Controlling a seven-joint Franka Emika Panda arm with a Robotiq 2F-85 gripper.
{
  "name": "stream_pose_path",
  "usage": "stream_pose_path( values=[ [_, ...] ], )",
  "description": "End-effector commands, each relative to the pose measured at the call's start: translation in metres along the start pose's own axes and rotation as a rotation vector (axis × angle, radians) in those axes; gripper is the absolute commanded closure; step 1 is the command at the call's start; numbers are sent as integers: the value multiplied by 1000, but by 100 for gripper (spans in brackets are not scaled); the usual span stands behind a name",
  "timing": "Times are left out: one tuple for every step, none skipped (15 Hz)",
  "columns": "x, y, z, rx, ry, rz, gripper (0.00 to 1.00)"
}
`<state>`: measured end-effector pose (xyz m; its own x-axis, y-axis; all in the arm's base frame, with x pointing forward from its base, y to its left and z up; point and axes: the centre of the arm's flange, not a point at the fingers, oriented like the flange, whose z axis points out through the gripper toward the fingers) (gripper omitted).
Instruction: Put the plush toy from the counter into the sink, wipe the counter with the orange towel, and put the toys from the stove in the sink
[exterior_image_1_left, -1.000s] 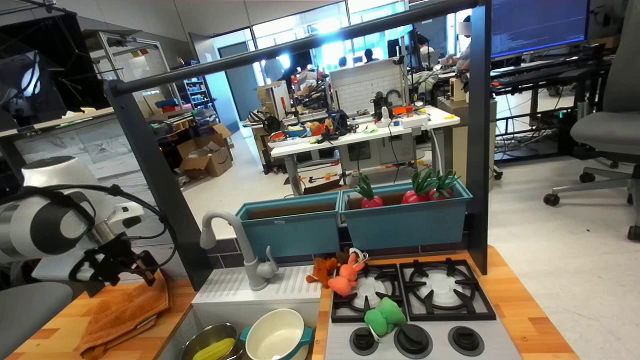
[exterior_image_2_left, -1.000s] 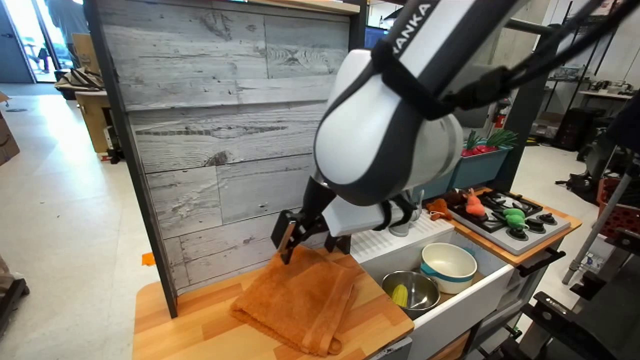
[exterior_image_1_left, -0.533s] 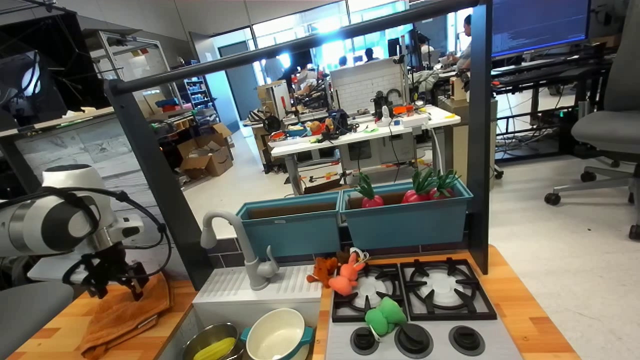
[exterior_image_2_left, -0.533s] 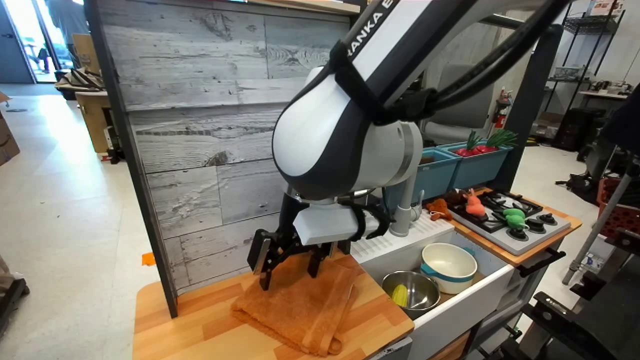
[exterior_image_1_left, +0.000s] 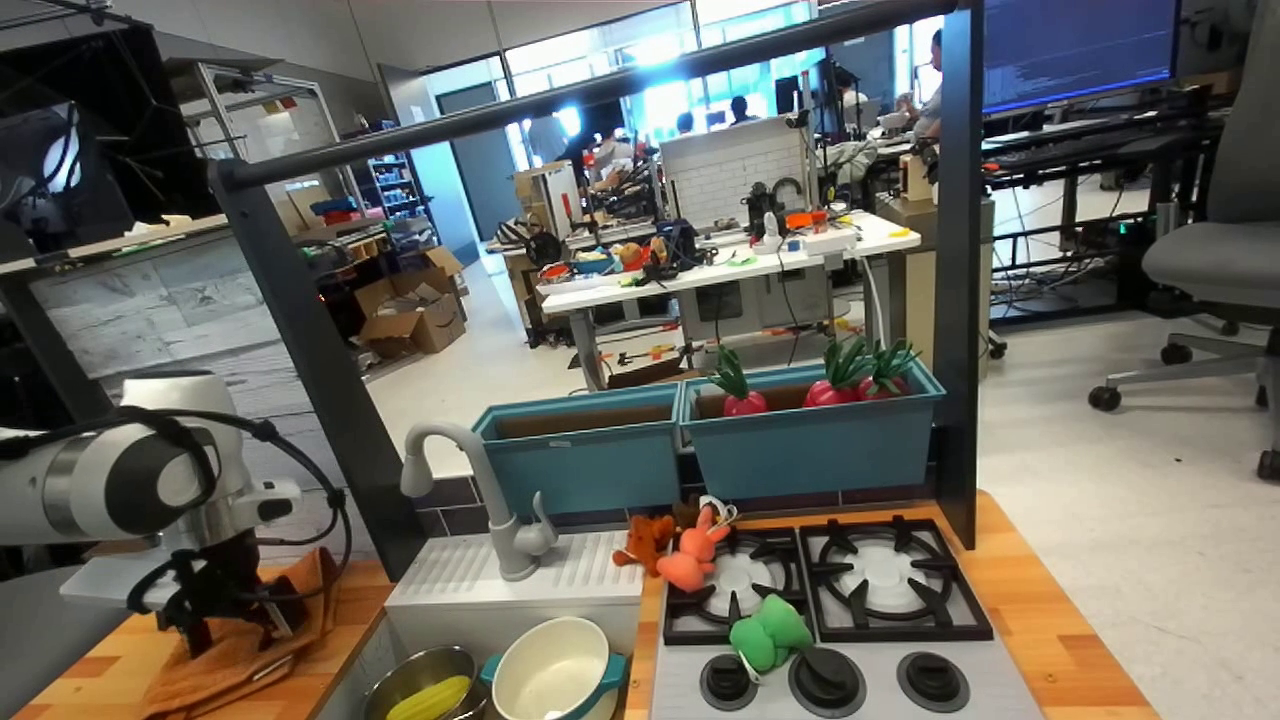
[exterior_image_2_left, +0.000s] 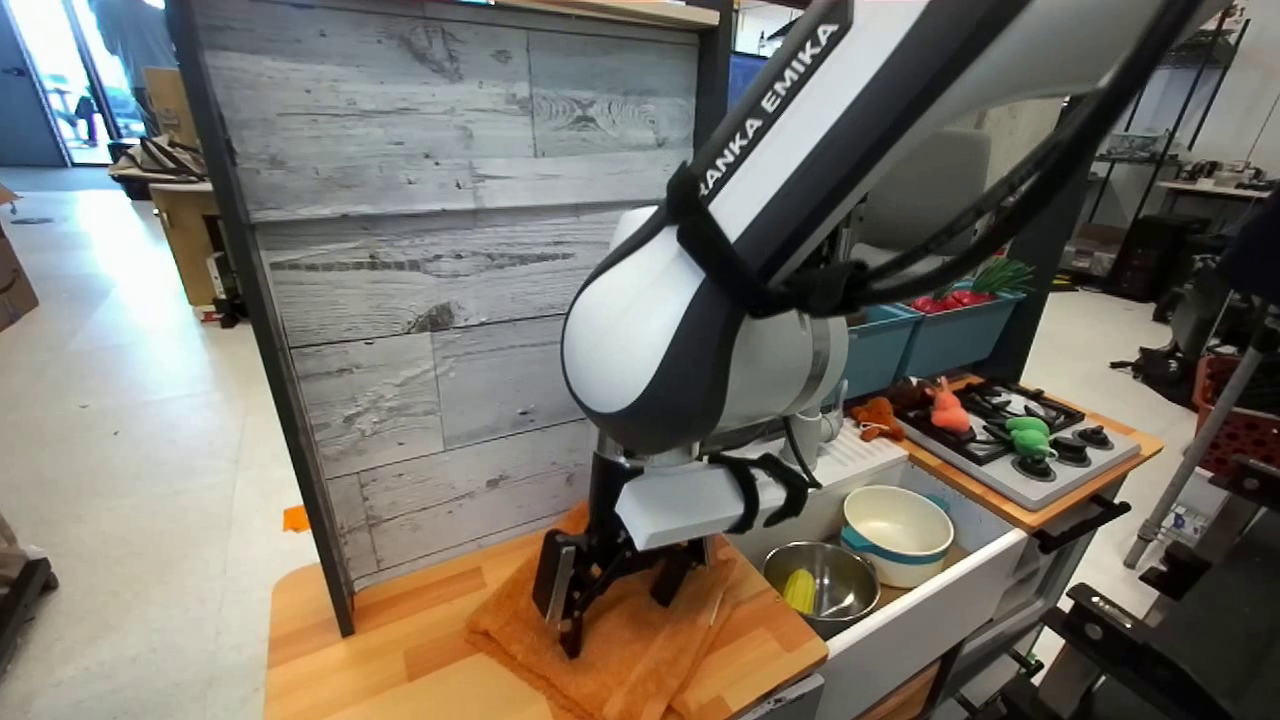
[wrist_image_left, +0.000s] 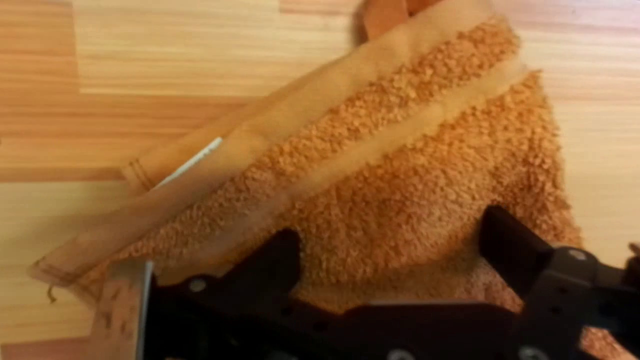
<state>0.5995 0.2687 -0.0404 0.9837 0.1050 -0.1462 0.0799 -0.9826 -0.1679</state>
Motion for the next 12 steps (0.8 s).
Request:
stream_pose_path(
  values=[
    [13, -13, 49, -8, -79, 0, 0],
    [12, -18, 53, -18, -59, -5, 0],
    [1, -7, 16, -5, -40, -4, 0],
    [2, -11, 17, -8, -42, -7, 0],
    [2, -14, 17, -10, -41, -10, 0],
    [2, -16, 18, -10, -41, -11, 0],
    [2, -16, 18, -11, -40, -11, 0],
    [2, -16, 18, -11, -40, -11, 0],
    [3, -10, 20, -28, -58, 12, 0],
    [2, -8, 26, -40, -75, 27, 0],
    [2, -11, 36, -33, -106, 30, 0],
    [3, -16, 43, -34, -109, 22, 0]
  ],
)
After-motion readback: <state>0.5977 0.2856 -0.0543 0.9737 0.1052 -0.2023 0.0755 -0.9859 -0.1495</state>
